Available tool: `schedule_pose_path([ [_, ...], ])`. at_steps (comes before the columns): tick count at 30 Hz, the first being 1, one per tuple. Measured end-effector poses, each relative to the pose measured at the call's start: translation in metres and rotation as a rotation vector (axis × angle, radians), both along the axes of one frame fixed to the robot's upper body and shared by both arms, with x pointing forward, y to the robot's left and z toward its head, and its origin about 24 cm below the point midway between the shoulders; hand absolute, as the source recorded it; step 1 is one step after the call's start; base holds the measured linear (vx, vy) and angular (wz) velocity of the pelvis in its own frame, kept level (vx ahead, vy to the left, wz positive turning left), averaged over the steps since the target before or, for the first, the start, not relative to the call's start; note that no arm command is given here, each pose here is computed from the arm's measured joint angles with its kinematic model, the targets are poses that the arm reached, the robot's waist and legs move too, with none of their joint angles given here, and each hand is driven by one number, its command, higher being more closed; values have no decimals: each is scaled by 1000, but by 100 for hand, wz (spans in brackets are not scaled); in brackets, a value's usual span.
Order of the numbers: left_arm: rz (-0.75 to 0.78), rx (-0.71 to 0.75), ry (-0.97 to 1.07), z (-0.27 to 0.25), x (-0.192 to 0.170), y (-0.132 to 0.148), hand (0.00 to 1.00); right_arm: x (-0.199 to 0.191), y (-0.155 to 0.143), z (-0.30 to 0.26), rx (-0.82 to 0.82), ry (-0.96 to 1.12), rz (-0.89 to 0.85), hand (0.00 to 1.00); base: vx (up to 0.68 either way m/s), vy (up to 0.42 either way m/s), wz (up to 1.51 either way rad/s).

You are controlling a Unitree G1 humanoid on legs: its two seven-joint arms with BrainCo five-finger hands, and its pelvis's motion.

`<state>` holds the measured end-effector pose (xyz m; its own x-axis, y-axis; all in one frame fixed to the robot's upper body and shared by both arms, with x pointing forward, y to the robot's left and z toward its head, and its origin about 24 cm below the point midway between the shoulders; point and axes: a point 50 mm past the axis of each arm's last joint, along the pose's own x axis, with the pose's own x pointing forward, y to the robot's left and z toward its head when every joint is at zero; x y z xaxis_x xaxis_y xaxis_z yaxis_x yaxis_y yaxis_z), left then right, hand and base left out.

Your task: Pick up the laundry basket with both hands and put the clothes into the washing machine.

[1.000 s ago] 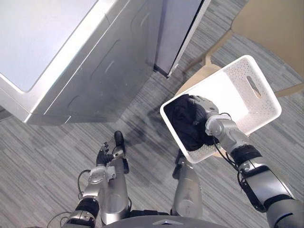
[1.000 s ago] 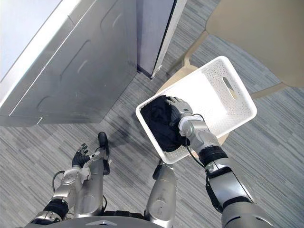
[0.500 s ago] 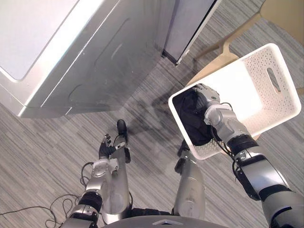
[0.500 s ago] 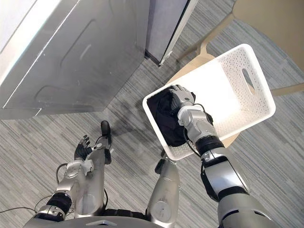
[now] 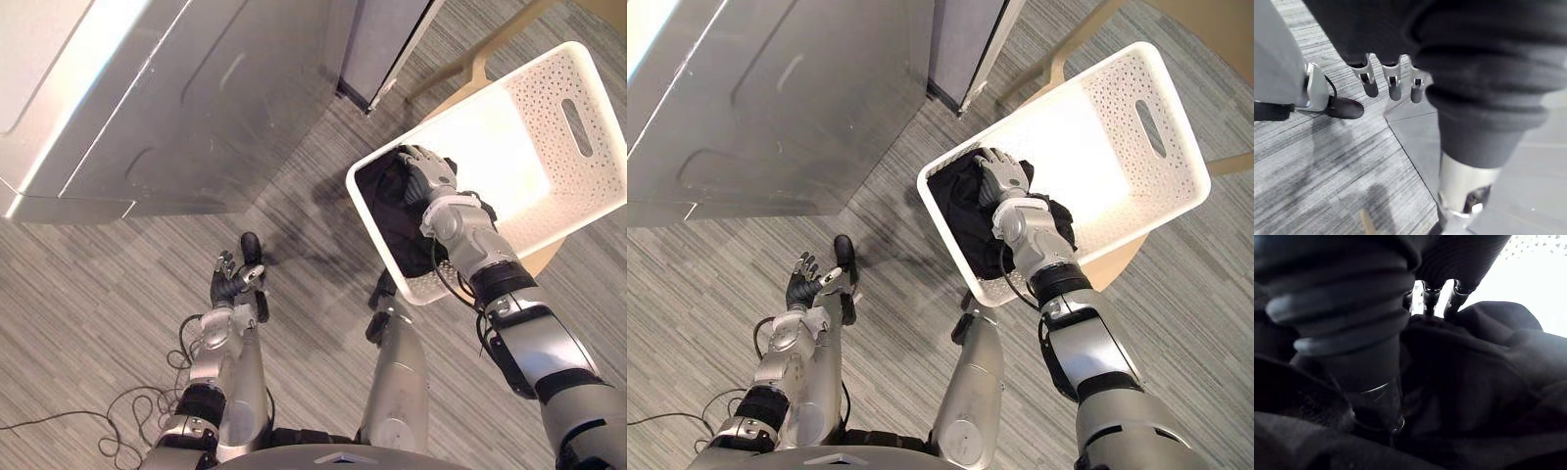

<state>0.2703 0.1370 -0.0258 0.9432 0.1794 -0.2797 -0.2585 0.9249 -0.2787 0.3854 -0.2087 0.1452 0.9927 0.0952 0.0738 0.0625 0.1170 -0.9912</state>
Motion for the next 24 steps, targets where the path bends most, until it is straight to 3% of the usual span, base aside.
schedule_pose_path([
  [18,17,-44,-44,9,2,-3,0,1,10,1,93,-19,-9,100,-28,-58,1],
  [21,19,-47,-43,9,2,-3,0,2,9,-3,326,-30,-57,100,-39,-77,2],
  [24,26,-58,-36,7,0,-2,0,3,13,-4,785,-74,-95,100,-43,-79,3],
])
